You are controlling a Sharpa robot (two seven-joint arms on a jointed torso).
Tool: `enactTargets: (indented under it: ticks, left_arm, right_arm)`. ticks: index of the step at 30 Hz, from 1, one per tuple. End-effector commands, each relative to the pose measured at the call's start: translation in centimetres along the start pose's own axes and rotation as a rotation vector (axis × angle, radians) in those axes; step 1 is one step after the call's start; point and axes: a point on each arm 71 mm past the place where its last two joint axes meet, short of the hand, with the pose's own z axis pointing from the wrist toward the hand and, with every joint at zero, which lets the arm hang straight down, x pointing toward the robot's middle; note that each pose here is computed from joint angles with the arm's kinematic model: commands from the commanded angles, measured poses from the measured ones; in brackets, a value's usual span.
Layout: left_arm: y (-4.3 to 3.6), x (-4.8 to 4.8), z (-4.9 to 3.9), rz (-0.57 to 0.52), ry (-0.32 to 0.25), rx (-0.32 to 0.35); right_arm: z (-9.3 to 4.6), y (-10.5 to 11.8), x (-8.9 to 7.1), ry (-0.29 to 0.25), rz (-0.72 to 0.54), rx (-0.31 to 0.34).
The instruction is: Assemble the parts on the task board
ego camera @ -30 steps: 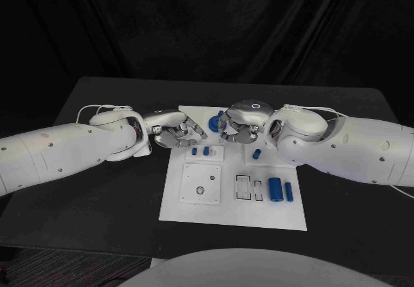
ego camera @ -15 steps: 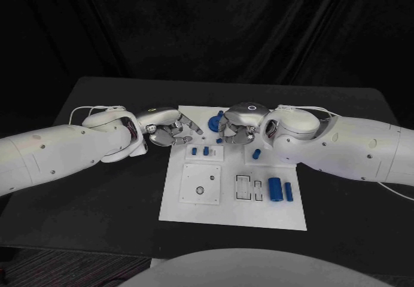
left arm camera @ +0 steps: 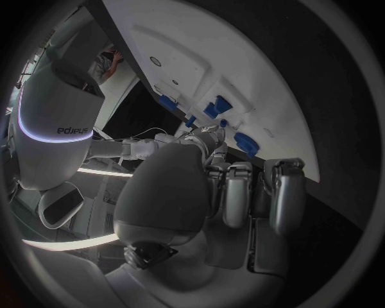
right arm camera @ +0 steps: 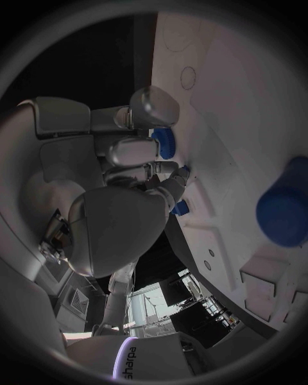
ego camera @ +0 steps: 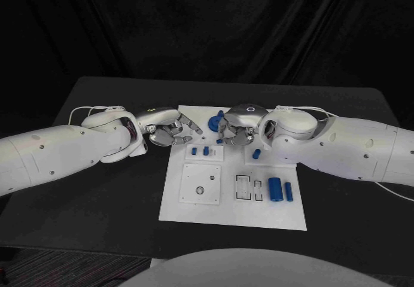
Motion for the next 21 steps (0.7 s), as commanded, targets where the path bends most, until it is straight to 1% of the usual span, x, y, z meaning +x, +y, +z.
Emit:
enactTargets:
  ticks: [1,4,12,21]
  left_arm:
    - [-0.14,0.0,-0.06,0.0,-0.007,0.014]
    - [-0.08,-0.01,-0.15,-0.001,-0.007,0.011]
    - [-0.13,0.03,-0.11,-0.002,-0.003,0.011]
    - [-0.13,0.06,-0.11,-0.004,-0.001,0.009]
  right_arm:
    - [-0.26,0.03,-0.1,-0.033,0.006,-0.012]
    - [-0.42,-0.11,-0.18,-0.047,0.008,-0.013]
    - [-0.5,-0.46,0.11,-0.008,0.004,0.004]
    - [-0.17,-0.57,0.3,0.011,-0.001,0.009]
